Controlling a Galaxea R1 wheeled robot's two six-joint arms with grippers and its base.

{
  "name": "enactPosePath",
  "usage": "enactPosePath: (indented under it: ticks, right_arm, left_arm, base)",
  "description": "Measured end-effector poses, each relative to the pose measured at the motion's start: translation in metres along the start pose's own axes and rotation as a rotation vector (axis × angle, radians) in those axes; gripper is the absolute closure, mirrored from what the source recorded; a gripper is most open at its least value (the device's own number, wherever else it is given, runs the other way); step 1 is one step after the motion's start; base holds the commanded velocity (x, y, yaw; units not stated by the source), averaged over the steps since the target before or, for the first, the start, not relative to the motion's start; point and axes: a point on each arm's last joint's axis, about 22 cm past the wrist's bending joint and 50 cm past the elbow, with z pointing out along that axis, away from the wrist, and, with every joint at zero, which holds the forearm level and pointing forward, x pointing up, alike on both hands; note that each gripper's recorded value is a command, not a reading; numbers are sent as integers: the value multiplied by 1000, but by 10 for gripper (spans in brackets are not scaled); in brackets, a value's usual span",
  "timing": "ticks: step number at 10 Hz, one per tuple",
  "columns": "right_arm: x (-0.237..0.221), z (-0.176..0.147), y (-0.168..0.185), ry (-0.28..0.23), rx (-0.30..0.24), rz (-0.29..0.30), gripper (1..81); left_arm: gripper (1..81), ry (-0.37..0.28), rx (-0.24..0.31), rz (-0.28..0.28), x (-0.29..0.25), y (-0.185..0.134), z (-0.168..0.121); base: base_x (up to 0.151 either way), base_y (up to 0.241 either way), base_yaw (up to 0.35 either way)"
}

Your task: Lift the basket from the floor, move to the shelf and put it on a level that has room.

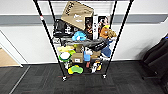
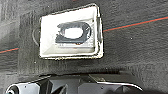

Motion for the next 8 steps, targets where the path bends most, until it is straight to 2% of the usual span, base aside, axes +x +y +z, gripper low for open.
enactPosePath:
  ticks: [3,8]
  right_arm:
    - [18,16,8,15,-6,-3,10]
    - [-6,57,36,-58,-35,24,10]
  left_arm:
    - [10,17,-1,6,14,-4,13]
    - [10,-57,8,-23,-11,-27,64]
  base:
    - [0,0,0]
    - [0,0,0]
